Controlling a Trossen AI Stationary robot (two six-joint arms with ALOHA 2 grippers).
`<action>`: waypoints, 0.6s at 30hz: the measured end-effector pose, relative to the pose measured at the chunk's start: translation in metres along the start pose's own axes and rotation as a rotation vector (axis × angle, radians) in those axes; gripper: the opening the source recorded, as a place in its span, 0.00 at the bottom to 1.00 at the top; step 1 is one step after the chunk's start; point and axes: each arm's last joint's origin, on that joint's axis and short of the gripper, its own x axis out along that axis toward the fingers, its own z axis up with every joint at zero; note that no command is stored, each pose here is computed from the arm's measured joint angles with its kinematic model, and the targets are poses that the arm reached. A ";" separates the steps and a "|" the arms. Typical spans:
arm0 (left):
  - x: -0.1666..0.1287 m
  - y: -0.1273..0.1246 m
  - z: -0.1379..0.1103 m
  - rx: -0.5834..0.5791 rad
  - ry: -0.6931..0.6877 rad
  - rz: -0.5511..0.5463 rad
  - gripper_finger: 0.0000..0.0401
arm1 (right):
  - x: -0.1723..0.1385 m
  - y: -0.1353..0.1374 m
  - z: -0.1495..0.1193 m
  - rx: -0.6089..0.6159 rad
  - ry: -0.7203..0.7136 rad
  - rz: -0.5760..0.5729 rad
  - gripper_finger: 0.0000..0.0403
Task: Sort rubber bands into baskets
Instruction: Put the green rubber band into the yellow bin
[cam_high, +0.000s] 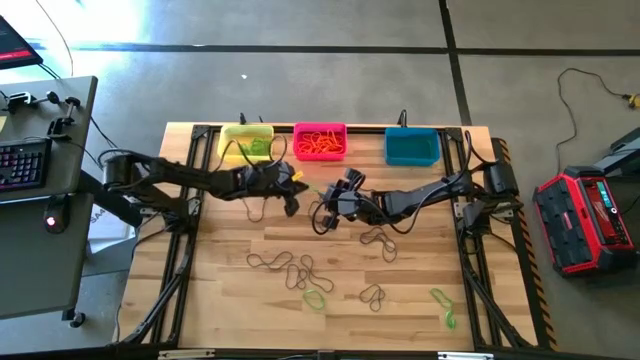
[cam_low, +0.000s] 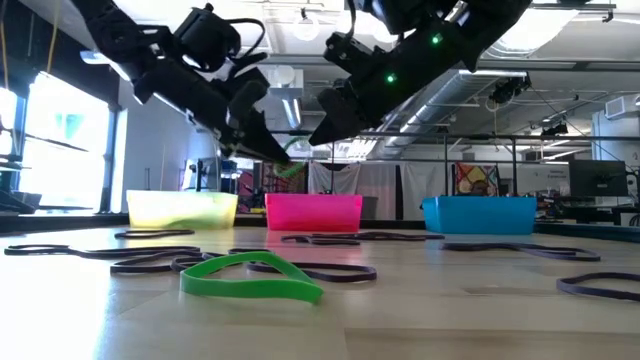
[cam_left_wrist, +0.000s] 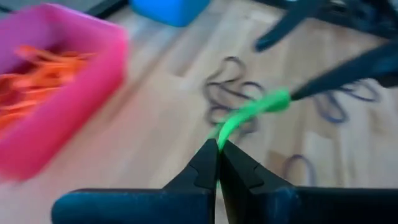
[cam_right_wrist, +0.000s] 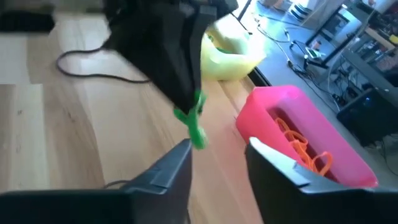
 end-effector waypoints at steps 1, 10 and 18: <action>-0.004 0.004 0.002 -0.007 0.002 0.028 0.00 | 0.000 0.000 0.000 0.002 0.002 -0.006 0.37; -0.049 0.056 0.008 -0.127 0.098 0.433 0.00 | 0.000 0.000 -0.001 -0.002 0.013 -0.007 0.45; -0.073 0.108 -0.002 -0.235 0.207 0.702 0.00 | 0.000 0.000 -0.002 -0.003 0.015 -0.006 0.45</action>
